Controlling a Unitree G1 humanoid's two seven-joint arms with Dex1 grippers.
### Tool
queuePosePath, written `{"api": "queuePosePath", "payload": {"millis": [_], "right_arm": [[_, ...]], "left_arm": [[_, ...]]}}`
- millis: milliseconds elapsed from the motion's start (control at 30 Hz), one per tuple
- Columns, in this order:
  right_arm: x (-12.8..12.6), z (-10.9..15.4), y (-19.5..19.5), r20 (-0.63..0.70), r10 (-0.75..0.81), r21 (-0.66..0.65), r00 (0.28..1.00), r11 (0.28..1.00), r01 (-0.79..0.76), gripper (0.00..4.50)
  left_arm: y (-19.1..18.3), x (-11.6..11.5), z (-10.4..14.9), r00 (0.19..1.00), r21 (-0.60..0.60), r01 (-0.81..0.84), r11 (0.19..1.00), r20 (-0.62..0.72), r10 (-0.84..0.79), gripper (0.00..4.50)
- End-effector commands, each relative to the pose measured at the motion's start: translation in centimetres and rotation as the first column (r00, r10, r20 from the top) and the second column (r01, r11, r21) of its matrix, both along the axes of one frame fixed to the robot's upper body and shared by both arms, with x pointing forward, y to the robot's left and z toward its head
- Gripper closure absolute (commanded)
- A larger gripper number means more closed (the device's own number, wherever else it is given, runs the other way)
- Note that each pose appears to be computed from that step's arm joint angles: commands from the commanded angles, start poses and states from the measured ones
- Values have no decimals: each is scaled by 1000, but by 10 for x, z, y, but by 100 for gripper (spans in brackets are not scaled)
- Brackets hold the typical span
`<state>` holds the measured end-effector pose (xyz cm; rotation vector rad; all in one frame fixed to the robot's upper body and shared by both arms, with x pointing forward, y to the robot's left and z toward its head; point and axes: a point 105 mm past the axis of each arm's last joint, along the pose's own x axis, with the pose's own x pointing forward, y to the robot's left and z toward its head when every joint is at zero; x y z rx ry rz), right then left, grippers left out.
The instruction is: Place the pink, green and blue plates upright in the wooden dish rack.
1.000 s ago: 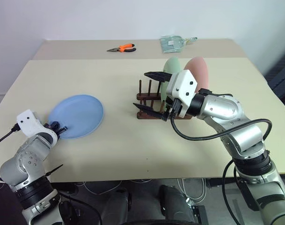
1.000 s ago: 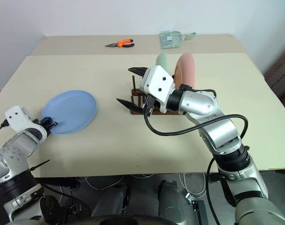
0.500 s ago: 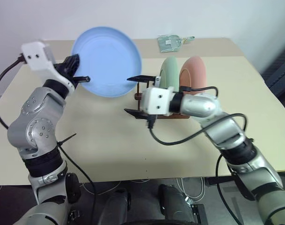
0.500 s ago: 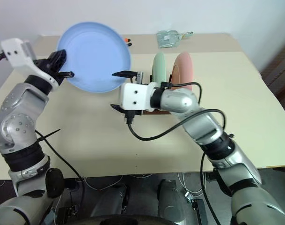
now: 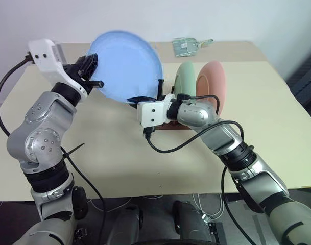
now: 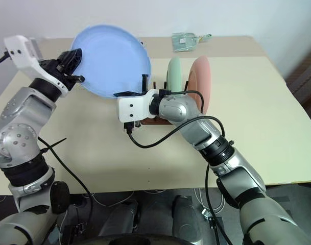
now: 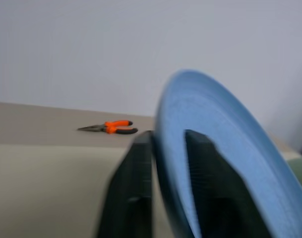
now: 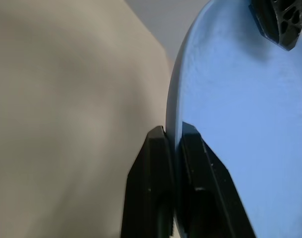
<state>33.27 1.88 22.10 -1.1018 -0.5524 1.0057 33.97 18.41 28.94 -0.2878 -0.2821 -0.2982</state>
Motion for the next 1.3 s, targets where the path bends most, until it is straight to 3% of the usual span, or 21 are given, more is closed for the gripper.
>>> {"api": "queuePosePath", "payload": {"millis": [33,67,167,300,367,467,600,667,800,1067,1300], "right_arm": [[-7,22,1,65,23,75,998,997,-27,450],[-9,27,2,58,32,112,998,993,-38,450],[-14,41,0,30,52,212,998,976,-58,450],[-27,77,-14,-112,153,487,982,870,-80,450],[-32,89,-21,-202,228,593,952,803,-66,450],[-41,104,-32,-329,374,746,867,666,-4,450],[-49,106,-39,-438,507,836,742,533,130,450],[-48,100,-39,-500,546,844,673,482,235,450],[-42,88,-41,-576,576,817,579,417,398,450],[-31,69,-44,-665,582,731,468,379,567,450],[-16,59,-50,-712,549,672,438,352,652,450]], "left_arm": [[28,-7,34,986,-143,-83,986,131,102,138],[46,-7,40,974,-206,-140,968,150,173,89],[82,-9,45,930,-218,-288,932,169,326,89],[97,-8,18,896,112,-424,899,193,399,89],[92,-7,-4,917,223,-392,893,174,360,89],[68,-5,-58,966,393,-253,884,62,250,89],[25,-18,-119,993,475,31,880,-118,28,89],[4,-33,-147,972,495,196,847,-215,-100,89],[-10,-50,-167,921,480,358,801,-322,-219,89],[-10,-49,-170,917,491,368,790,-330,-222,89],[-14,-52,-170,914,490,380,784,-329,-238,89]]}}
